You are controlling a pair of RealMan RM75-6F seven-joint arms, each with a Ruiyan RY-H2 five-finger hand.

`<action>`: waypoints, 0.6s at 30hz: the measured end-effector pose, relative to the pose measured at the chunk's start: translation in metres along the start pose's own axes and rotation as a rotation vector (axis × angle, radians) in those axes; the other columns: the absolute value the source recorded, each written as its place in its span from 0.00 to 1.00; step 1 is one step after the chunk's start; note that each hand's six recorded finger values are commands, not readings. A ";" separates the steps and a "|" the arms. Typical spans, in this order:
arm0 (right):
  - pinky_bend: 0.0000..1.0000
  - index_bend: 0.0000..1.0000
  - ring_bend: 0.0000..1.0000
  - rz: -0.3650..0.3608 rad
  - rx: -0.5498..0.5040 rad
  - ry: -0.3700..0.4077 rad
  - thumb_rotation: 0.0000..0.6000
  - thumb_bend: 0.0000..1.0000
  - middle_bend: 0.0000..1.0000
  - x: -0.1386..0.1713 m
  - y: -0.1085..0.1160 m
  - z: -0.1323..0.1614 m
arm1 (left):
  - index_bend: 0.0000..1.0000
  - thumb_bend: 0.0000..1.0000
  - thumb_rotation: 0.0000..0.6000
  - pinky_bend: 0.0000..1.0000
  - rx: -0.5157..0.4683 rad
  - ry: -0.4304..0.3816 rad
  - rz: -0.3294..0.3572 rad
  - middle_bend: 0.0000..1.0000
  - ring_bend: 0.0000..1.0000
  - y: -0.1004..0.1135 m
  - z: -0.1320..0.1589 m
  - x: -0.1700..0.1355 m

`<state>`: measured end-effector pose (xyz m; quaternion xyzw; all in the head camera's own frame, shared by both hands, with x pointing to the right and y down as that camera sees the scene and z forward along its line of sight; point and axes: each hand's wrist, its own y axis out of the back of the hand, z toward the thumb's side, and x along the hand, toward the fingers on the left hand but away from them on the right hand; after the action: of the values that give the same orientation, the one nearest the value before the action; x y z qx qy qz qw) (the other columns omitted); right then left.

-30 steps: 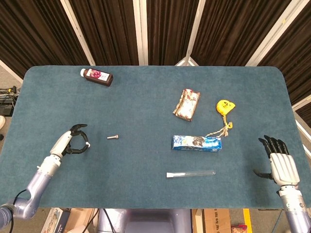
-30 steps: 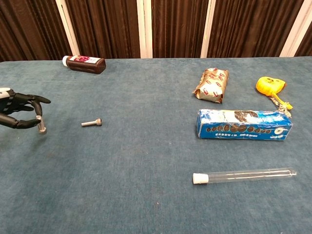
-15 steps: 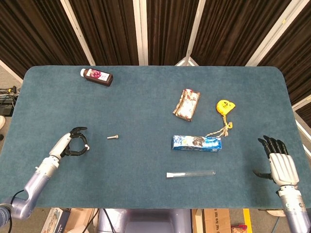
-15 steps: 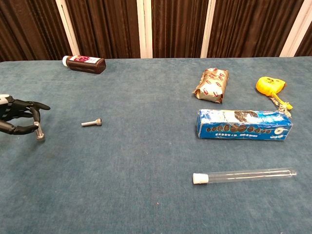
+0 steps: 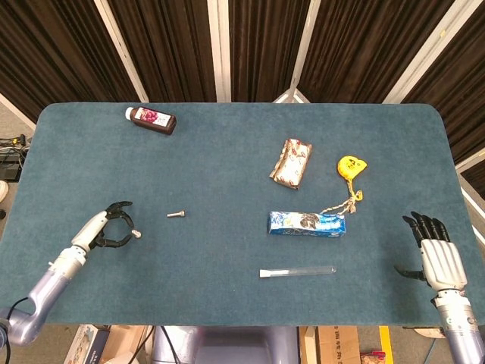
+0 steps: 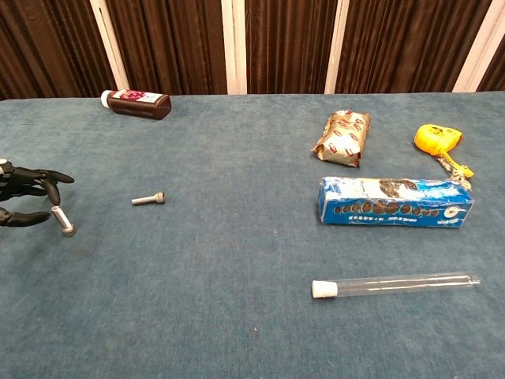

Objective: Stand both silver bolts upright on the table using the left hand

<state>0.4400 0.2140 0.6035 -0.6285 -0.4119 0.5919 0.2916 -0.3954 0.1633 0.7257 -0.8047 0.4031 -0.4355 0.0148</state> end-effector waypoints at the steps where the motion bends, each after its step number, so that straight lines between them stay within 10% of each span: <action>1: 0.00 0.15 0.05 0.000 -0.001 0.000 1.00 0.11 0.09 0.000 0.000 0.000 | 0.45 0.46 1.00 0.00 0.005 0.001 -0.006 0.07 0.00 0.000 -0.001 -0.001; 18: 0.00 0.15 0.05 0.004 0.000 0.004 1.00 0.11 0.09 0.000 -0.001 0.002 | 0.37 0.43 1.00 0.00 -0.039 -0.128 0.109 0.06 0.00 0.040 0.037 -0.008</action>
<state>0.4373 0.2146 0.6042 -0.6305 -0.4101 0.5910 0.2915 -0.3975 0.1297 0.6822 -0.8079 0.4530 -0.3738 0.0484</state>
